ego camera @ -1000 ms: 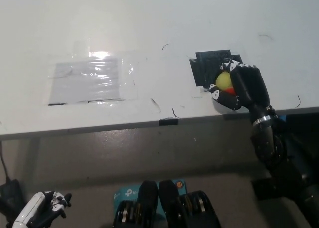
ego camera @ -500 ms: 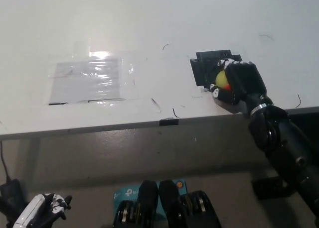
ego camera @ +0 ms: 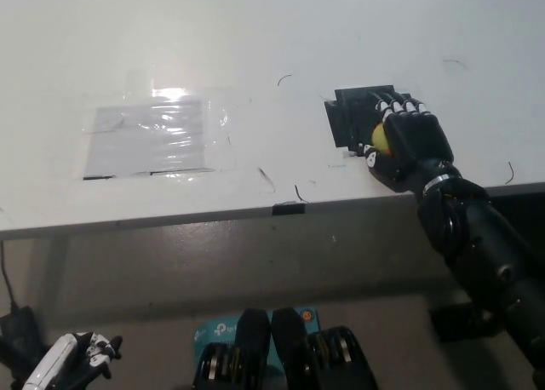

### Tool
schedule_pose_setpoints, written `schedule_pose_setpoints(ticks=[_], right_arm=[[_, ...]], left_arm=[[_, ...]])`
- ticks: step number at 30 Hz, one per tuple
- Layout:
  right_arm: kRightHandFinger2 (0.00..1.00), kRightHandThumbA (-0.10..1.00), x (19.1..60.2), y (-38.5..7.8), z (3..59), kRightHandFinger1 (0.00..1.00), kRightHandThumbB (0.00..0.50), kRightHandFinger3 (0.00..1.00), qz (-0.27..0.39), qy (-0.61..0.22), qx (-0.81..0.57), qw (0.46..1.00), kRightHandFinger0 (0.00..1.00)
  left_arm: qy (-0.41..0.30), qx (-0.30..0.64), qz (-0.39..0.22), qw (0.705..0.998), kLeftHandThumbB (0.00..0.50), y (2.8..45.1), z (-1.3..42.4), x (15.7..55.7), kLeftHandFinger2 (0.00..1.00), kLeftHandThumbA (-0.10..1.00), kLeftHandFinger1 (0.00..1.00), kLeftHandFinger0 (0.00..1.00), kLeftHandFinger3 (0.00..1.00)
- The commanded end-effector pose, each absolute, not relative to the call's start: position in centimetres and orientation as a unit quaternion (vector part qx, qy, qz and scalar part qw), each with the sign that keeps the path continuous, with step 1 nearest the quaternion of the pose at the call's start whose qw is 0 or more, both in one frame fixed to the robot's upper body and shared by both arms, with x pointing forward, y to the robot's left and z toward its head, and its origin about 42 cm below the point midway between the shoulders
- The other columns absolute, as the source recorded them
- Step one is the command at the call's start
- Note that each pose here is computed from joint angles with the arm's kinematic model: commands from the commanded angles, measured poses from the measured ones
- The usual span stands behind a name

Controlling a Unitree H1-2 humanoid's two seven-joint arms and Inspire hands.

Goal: The robot uses right hand to squeeze a small tennis ball placed on the black area of the table

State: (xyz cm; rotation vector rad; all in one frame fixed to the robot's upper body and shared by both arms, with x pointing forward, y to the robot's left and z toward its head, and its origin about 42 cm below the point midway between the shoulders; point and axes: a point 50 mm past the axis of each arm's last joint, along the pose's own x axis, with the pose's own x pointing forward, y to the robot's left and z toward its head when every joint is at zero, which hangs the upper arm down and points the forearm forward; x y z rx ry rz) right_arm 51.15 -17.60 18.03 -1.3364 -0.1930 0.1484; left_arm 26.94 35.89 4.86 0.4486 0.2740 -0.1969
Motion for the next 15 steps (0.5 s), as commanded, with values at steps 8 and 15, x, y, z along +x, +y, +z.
schedule_pose_setpoints(ticks=[8,15], right_arm=[[1.00,0.80,51.2,-16.3,22.0,1.00,0.500,1.00,0.039,-0.085,-0.603,0.792,1.00],[1.00,0.88,50.3,-15.9,23.2,1.00,0.500,1.00,0.044,-0.102,-0.595,0.796,1.00]], left_arm=[[0.121,0.224,-0.095,0.962,0.474,36.5,5.7,27.2,0.26,0.64,0.07,0.07,0.38],[0.119,0.233,-0.092,0.961,0.464,36.7,5.9,27.3,0.29,0.65,0.09,0.10,0.37]])
